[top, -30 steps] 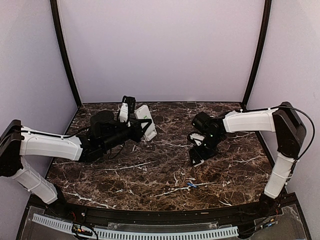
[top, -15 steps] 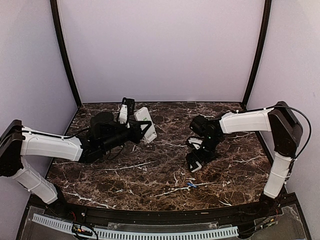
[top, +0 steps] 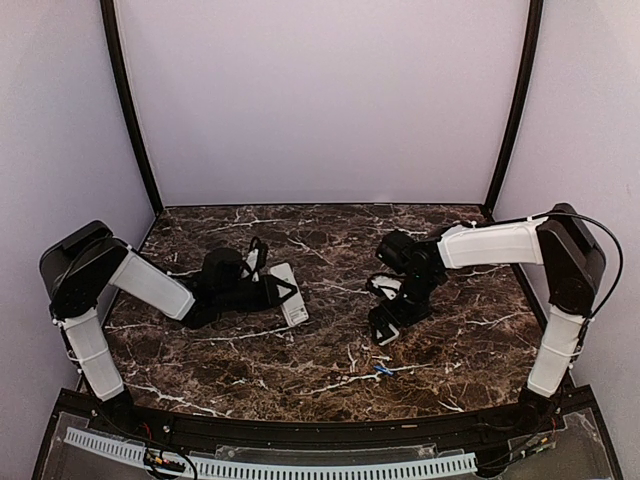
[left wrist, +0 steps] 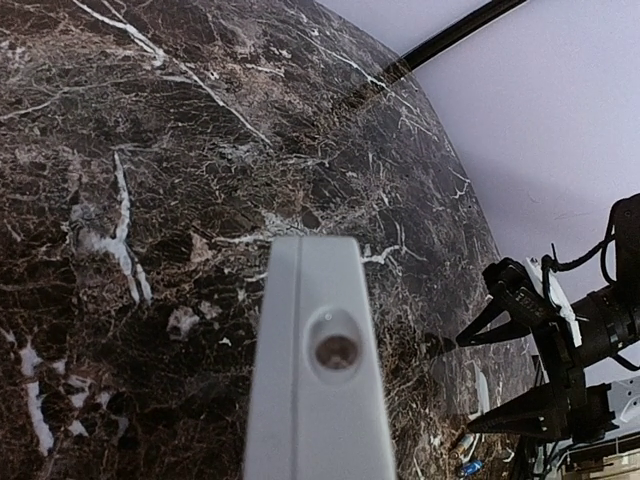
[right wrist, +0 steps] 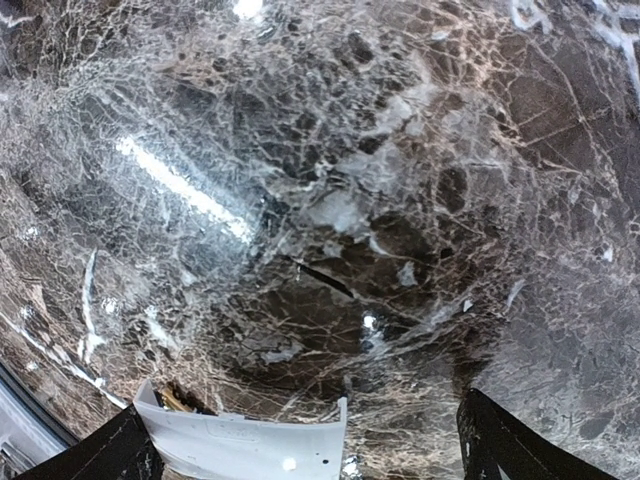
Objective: Load the batteries into the remote control
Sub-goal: Place the battery cover at the center of the board.
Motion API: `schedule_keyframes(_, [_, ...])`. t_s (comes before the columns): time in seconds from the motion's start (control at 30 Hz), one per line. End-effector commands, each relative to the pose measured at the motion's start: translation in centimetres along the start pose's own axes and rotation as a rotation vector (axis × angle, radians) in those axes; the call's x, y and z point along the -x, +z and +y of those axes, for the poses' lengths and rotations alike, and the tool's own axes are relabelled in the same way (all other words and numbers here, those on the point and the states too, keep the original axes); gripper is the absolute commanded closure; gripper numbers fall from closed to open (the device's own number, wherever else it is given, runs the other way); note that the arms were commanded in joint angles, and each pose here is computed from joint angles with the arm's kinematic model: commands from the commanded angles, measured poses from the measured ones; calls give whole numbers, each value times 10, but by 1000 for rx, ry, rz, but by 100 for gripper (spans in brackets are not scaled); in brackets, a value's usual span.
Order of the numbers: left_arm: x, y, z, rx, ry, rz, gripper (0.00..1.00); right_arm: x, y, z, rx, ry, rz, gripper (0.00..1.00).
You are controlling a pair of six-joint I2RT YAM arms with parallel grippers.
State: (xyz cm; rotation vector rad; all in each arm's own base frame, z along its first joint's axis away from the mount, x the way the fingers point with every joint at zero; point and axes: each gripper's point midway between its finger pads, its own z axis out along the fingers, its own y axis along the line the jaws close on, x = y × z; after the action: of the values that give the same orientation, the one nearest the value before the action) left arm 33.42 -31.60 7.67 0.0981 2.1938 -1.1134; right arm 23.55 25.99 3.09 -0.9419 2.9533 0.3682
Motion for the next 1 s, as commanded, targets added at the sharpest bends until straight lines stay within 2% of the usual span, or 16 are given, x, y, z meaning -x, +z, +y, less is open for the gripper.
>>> schedule_keyframes(0.0, [14, 9, -9, -81, -84, -1, 92, 12, -8, 8, 10, -30, -43, 2])
schedule_keyframes(0.13, [6, 19, 13, -42, -153, 31, 79, 14, -12, 11, 14, -44, -55, 2])
schedule_keyframes(0.23, [1, 21, 26, 8, -176, 35, 58, 17, -17, 13, 14, -58, -70, 2])
schedule_keyframes(0.4, [-5, 15, 44, 100, -208, 29, 34, 20, -24, 15, 11, -84, -88, 2])
schedule_keyframes(0.47, [-3, 8, 50, 142, -214, 2, 27, 22, -28, 18, 10, -104, -103, 2])
schedule_keyframes(0.6, [21, -16, 37, 163, -152, -94, 22, 29, -37, 36, 9, -219, -164, 2])
schedule_keyframes(0.73, [44, -33, -7, 111, 51, -155, 19, 41, -45, 61, -19, -397, -273, 2])
schedule_keyframes(0.83, [46, -33, -47, 2, 175, -137, 18, 53, -48, 70, -50, -490, -359, 2])
schedule_keyframes(0.97, [31, -22, -72, -150, 148, -54, 21, 79, -58, 78, -101, -561, -455, 1])
